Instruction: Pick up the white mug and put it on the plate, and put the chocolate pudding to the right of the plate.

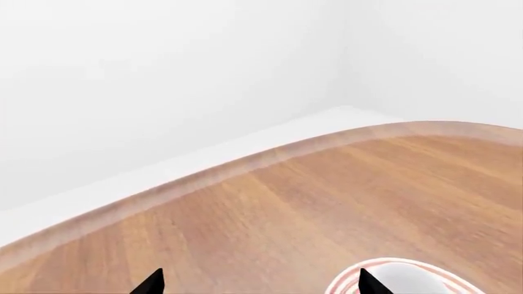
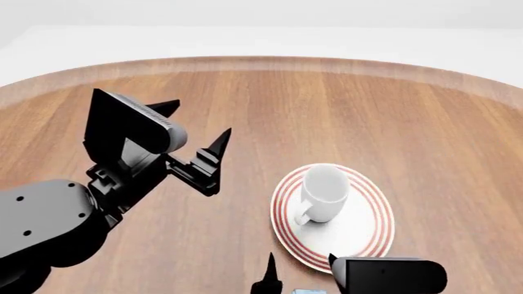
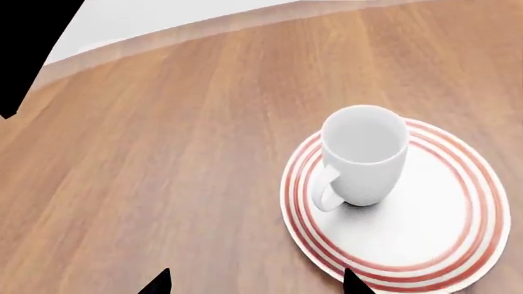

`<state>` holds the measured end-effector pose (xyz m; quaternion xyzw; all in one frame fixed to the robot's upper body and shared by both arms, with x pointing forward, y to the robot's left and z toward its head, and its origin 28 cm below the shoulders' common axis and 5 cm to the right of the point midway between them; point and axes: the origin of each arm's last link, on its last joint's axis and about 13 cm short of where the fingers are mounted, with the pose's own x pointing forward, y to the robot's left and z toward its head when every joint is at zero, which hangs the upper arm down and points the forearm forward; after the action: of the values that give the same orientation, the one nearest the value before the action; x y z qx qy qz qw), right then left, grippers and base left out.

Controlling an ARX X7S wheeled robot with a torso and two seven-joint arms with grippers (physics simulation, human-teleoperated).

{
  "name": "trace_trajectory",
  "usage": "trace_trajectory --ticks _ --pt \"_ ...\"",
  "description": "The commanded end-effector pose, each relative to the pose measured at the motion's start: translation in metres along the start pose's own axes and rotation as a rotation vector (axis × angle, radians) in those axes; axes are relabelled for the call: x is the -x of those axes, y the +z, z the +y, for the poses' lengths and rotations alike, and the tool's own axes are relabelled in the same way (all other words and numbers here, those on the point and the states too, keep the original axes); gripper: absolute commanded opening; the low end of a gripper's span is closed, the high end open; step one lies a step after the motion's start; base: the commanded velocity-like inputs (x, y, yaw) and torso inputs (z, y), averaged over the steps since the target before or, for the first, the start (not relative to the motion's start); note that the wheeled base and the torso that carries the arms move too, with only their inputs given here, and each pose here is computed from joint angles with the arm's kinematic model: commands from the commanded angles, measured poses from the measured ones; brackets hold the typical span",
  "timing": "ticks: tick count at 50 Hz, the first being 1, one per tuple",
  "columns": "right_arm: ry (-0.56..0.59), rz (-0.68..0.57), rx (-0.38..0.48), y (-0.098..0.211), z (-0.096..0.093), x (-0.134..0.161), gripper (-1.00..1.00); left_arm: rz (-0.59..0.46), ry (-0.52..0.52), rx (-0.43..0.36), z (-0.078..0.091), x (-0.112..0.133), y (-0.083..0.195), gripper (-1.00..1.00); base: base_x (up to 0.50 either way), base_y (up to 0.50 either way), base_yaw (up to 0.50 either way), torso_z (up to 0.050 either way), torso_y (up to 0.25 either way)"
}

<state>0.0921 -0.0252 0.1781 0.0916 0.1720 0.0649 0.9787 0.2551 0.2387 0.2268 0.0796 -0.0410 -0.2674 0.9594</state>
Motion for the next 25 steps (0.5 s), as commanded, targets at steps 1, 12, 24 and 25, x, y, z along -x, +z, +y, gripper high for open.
trace_trajectory --ticks 1,12,24,25 --pt "-0.033 0.037 -0.036 -0.002 0.0 0.002 1.0 -0.03 -0.043 -0.002 -0.004 -0.004 0.002 1.0 0.0 0.0 0.0 0.0 0.0" --pt "-0.046 0.122 -0.035 -0.01 0.001 0.001 1.0 -0.028 -0.044 0.005 -0.005 -0.004 0.002 1.0 0.0 0.0 0.0 0.0 0.0" --pt "-0.045 0.169 -0.019 -0.016 0.001 0.002 1.0 -0.024 -0.043 0.013 -0.005 -0.004 0.0 1.0 0.0 0.0 0.0 0.0 0.0" --pt "-0.049 0.171 -0.016 -0.017 0.001 0.002 1.0 -0.023 -0.043 0.013 -0.005 -0.004 0.0 1.0 0.0 0.0 0.0 0.0 0.0"
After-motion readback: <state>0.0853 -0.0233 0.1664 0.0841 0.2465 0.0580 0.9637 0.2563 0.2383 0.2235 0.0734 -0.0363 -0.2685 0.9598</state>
